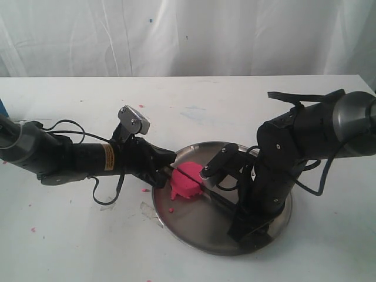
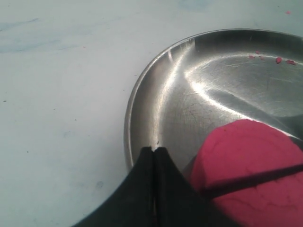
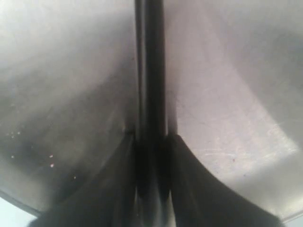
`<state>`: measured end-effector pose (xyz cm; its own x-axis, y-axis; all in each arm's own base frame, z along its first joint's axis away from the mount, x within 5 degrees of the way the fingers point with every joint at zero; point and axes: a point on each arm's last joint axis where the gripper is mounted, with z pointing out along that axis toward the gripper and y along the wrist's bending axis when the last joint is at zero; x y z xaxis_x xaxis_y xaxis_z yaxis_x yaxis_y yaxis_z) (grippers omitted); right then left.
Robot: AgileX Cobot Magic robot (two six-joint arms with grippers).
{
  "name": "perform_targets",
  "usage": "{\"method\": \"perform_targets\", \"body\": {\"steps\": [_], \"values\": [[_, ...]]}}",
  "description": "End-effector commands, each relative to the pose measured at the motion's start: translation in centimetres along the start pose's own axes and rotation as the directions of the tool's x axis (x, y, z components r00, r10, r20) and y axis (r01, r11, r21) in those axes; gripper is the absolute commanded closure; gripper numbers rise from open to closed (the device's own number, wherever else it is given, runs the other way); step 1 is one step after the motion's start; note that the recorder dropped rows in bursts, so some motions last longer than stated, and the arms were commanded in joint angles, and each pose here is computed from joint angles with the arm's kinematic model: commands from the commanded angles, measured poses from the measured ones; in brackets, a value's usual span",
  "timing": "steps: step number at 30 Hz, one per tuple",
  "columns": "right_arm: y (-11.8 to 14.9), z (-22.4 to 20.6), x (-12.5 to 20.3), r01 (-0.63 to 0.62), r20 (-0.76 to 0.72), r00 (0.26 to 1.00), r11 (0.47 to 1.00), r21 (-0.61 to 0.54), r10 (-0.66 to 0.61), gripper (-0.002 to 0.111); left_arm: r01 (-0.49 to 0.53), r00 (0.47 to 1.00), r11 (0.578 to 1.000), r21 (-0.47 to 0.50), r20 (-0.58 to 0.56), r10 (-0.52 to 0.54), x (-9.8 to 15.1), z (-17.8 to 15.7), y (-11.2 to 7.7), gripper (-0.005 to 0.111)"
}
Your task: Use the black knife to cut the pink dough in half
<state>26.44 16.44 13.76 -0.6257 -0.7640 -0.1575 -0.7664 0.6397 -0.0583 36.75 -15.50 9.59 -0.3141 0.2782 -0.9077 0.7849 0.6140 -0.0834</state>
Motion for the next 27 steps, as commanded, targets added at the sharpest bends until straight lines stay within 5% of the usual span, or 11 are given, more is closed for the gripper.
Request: {"method": "perform_targets", "body": {"steps": [1,4,11,18,27], "values": [[0.0,0.1,-0.1,-0.020,0.014,1.000,1.000,-0.006,0.020,0.108,-0.034,0.993,0.999,-0.034,-0.118,0.030,1.7,0.0,0.2,0.107],[0.0,0.1,-0.1,-0.020,0.010,1.000,1.000,-0.008,0.020,0.108,-0.047,0.997,0.998,-0.045,-0.071,0.044,1.2,0.0,0.4,0.107],[0.0,0.1,-0.1,-0.018,0.007,1.000,1.000,-0.007,0.018,0.108,-0.005,0.971,0.999,0.042,0.238,-0.005,-1.5,-0.8,0.2,0.107],[0.0,0.1,-0.1,-0.018,0.007,1.000,1.000,-0.007,0.018,0.108,-0.099,0.984,0.985,0.141,0.161,0.076,-0.8,-0.5,-1.2,0.107],[0.0,0.1,-0.1,-0.018,0.006,1.000,1.000,-0.008,0.018,0.108,-0.065,0.993,0.989,0.132,0.108,0.050,0.0,-0.4,-1.6,0.107]]}}
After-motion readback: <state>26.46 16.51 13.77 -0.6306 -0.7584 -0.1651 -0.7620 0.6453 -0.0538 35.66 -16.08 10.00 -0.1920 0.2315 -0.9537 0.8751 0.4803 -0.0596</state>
